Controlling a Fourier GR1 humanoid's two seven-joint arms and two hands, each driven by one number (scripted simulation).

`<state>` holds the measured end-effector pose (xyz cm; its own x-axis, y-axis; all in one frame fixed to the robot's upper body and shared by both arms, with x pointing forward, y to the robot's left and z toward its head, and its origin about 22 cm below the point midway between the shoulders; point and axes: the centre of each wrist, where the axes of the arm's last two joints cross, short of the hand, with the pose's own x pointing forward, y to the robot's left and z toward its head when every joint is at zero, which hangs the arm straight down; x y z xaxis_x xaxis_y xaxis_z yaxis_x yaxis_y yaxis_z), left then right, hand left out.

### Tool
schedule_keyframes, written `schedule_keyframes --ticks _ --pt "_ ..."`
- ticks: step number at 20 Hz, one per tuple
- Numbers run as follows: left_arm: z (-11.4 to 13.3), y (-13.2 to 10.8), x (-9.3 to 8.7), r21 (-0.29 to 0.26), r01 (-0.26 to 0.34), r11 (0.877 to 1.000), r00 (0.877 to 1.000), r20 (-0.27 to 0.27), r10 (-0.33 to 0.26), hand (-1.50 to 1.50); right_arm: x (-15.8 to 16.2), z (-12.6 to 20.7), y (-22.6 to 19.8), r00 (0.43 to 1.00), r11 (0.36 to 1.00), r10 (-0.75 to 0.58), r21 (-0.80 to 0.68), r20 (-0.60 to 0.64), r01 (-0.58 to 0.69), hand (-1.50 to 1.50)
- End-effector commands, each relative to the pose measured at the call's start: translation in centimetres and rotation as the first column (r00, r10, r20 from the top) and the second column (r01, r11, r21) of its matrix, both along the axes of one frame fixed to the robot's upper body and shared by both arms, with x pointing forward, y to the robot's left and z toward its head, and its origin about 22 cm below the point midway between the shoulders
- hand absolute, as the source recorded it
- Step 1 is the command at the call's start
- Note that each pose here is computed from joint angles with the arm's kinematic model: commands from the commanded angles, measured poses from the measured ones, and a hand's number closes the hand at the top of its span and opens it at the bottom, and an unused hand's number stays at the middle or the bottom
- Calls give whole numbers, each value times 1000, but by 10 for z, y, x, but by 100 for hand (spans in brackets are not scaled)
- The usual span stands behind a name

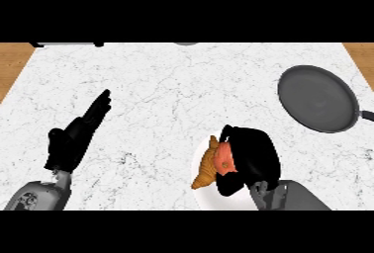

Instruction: Pick the squash from the plate and place it in the pan

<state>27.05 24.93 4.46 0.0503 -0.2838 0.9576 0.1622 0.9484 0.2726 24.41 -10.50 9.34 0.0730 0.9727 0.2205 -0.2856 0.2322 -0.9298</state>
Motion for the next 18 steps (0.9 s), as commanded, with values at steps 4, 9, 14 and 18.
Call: schedule_keyframes --ticks 4,9,14,18 --pt "-12 2 -1 -6 -3 1000 1000 0 3 0 -21 49 20 871 992 -126 77 475 102 150" --pt "6 13 7 5 5 1000 999 33 -5 0 -37 51 14 814 977 -213 144 540 160 150" --pt "-6 3 1 6 4 1000 1000 11 -4 0 -21 36 -25 770 943 -332 216 545 254 150" --pt "21 -6 -1 -5 9 1000 999 35 -9 0 0 38 -53 730 902 -414 354 543 248 150"
